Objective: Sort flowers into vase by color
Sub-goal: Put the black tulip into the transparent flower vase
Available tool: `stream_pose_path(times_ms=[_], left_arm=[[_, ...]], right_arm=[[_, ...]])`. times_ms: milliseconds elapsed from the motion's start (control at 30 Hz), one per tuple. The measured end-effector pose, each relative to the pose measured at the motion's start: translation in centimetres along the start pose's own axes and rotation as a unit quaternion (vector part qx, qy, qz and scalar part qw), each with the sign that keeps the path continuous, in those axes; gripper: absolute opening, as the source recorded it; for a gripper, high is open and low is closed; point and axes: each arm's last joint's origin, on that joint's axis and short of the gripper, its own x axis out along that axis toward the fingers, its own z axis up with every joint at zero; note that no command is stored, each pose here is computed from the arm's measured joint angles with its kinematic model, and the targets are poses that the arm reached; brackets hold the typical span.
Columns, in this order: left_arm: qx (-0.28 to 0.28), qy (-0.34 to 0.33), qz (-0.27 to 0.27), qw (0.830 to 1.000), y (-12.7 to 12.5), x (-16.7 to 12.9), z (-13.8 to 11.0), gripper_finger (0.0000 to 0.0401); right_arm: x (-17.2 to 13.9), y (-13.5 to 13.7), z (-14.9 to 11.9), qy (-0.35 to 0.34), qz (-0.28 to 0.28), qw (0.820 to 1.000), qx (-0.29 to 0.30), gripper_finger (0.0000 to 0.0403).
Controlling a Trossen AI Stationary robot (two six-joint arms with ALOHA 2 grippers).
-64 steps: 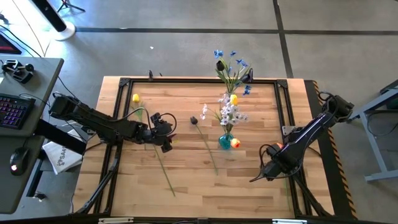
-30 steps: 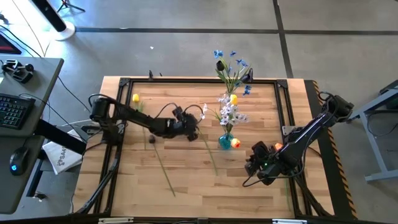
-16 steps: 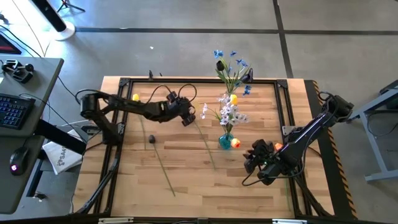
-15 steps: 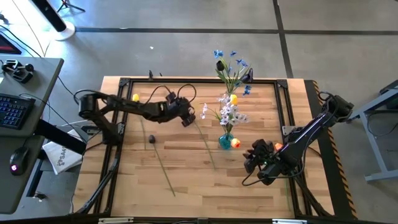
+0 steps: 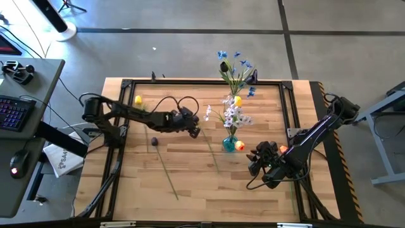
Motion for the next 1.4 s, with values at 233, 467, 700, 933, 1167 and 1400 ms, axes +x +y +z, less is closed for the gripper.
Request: stream_pose_path(times_ms=[233, 467, 700, 933, 1167, 1400], left_arm=[[-0.01, 0.011, 0.011, 1.0, 1.3, 3.2, 0.2, 0.0212], [0.065, -0.042, 0.065, 0.995, 3.1, 4.1, 4.6, 0.0212], [0.11, -0.026, 0.102, 0.988, 5.8, 4.0, 9.1, 0.0212], [0.105, 0.054, 0.067, 0.991, 2.9, 2.4, 6.6, 0.0212], [0.086, 0.085, 0.044, 0.992, -0.8, 0.7, 3.2, 0.0211], [0.043, 0.059, 0.027, 0.997, -1.0, 2.2, 3.7, 0.0188]], right_arm=[[0.0, 0.1, 0.0, -0.003, 0.002, 1.0, -0.007, 0.0147], [0.0, 0.1, 0.0, -0.004, 0.004, 1.0, -0.005, 0.0147], [0.0, 0.4, 0.0, -0.004, 0.014, 1.0, 0.005, 0.0147], [0.0, 0.4, 0.1, -0.006, 0.015, 1.0, 0.006, 0.0147], [0.0, 0.4, 0.1, -0.02, 0.015, 1.0, -0.013, 0.0147], [0.0, 0.4, 0.2, -0.022, 0.015, 1.0, -0.014, 0.0147]])
